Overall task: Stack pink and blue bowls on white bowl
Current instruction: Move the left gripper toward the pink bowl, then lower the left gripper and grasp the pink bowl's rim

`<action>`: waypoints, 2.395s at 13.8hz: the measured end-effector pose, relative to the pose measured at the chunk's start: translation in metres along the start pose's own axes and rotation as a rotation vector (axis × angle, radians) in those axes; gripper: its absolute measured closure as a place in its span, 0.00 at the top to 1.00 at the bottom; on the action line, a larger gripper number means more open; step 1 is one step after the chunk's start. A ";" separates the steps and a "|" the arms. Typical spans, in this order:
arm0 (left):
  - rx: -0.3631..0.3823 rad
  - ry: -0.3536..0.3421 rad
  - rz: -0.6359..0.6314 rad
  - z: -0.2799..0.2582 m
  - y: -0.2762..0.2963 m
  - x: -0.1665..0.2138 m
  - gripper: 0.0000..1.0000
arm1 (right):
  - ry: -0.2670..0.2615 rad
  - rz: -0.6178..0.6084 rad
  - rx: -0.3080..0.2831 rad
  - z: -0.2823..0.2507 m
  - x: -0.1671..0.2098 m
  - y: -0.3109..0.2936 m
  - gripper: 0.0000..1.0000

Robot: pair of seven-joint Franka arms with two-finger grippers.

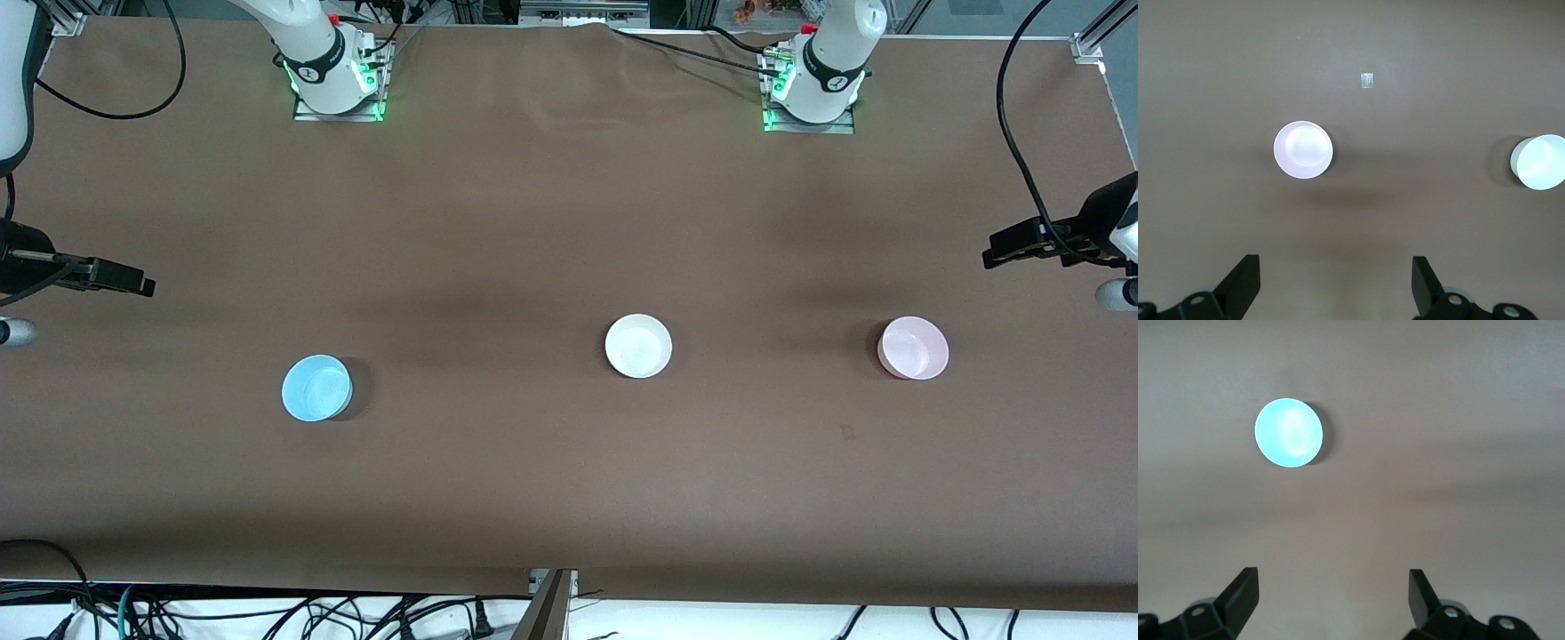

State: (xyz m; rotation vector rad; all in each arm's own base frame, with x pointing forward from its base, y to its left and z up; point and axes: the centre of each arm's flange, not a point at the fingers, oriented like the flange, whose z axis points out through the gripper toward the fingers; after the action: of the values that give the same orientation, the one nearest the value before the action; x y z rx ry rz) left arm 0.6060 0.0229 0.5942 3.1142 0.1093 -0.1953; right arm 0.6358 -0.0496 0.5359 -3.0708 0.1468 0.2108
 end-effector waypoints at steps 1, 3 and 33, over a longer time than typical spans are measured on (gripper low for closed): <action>0.000 0.000 0.000 0.000 0.000 0.000 1.00 | 0.000 0.000 0.000 0.000 0.000 0.000 1.00; 0.000 0.000 -0.002 0.000 -0.001 0.000 1.00 | 0.000 0.000 0.000 0.000 0.000 0.000 1.00; -0.336 0.116 0.128 0.384 -0.203 0.042 0.98 | -0.005 -0.038 0.024 -0.001 -0.002 -0.016 0.99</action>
State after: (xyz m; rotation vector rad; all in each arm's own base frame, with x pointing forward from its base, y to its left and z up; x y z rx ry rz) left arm 0.5859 0.2188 0.2045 2.7834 -0.0510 0.0070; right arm 0.6356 -0.0338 0.5376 -3.0463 0.0895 0.2137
